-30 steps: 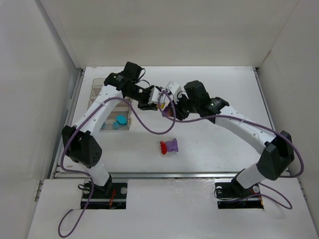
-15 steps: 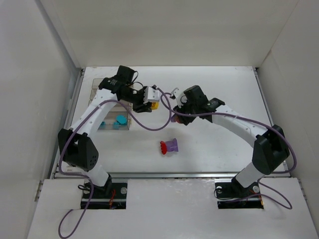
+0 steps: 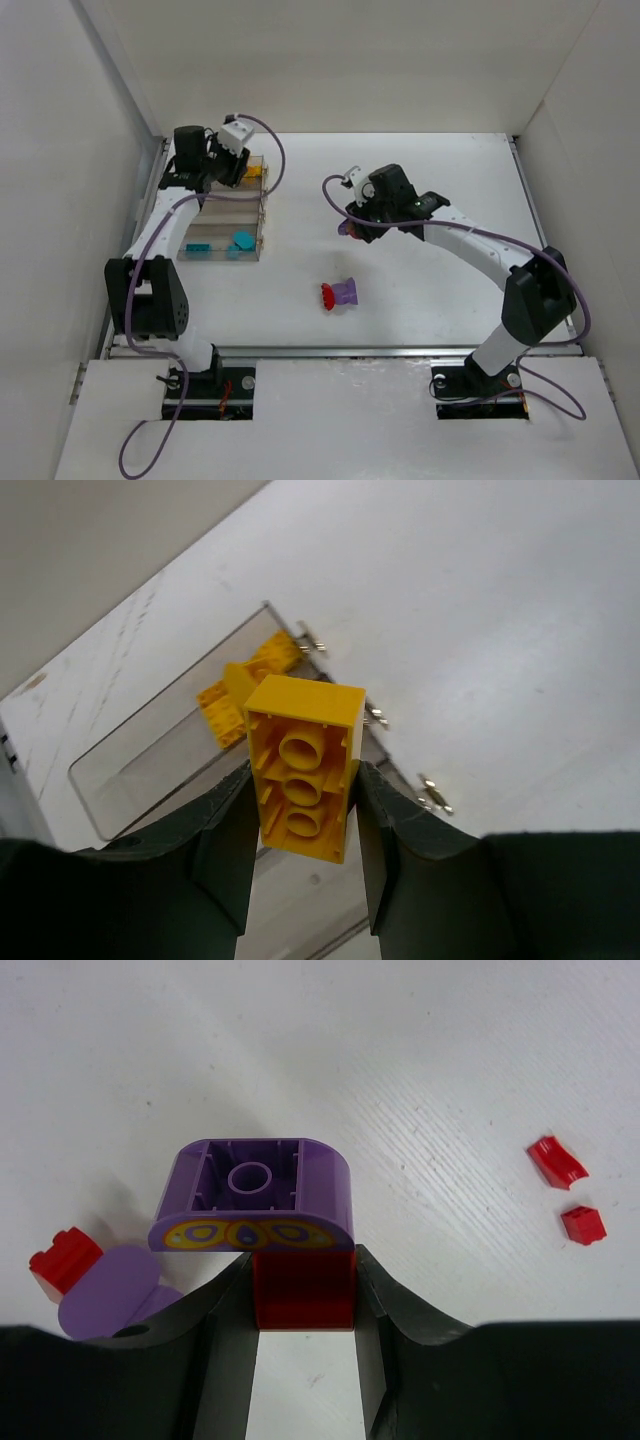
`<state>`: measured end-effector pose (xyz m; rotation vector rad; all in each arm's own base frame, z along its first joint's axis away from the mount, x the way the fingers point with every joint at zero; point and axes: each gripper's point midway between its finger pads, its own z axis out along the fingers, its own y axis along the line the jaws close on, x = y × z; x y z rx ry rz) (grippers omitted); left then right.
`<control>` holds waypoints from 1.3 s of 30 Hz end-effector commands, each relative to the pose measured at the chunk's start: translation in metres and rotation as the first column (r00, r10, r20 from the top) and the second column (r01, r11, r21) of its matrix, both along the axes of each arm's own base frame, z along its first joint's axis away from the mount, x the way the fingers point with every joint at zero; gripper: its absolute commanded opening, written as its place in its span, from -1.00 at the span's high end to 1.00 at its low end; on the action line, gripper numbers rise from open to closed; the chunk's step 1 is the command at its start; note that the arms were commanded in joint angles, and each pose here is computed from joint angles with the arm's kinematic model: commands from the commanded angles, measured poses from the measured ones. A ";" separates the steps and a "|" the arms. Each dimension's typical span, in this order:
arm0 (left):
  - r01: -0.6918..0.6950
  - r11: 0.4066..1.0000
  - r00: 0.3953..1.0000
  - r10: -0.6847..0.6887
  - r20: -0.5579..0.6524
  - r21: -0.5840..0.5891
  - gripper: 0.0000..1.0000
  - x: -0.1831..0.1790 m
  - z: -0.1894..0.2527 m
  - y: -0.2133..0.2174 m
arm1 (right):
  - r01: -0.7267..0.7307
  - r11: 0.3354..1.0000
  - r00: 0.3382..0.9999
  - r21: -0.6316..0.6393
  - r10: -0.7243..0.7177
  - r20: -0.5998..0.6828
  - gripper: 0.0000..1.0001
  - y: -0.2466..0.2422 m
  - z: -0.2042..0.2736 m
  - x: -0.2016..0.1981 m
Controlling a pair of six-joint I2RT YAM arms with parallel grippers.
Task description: Sort the legos into containers by color
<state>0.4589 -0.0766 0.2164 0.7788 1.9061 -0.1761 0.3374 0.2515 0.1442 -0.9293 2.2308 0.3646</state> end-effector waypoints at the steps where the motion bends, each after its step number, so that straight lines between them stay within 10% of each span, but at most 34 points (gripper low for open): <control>1: -0.223 0.970 0.971 0.229 0.060 -0.100 1.00 0.053 0.012 0.042 | -0.007 0.996 0.996 0.084 0.000 0.084 1.00 0.019 0.032 0.024; 26: -0.433 0.901 0.895 0.432 0.113 -0.009 1.00 0.154 -0.068 0.125 | 0.024 0.998 0.998 0.060 -0.027 0.051 1.00 0.027 0.033 0.042; 39: -0.381 0.924 0.921 0.377 0.096 0.034 -0.03 0.150 -0.084 0.119 | 0.030 0.997 0.998 0.065 -0.033 0.046 1.00 0.030 0.037 0.046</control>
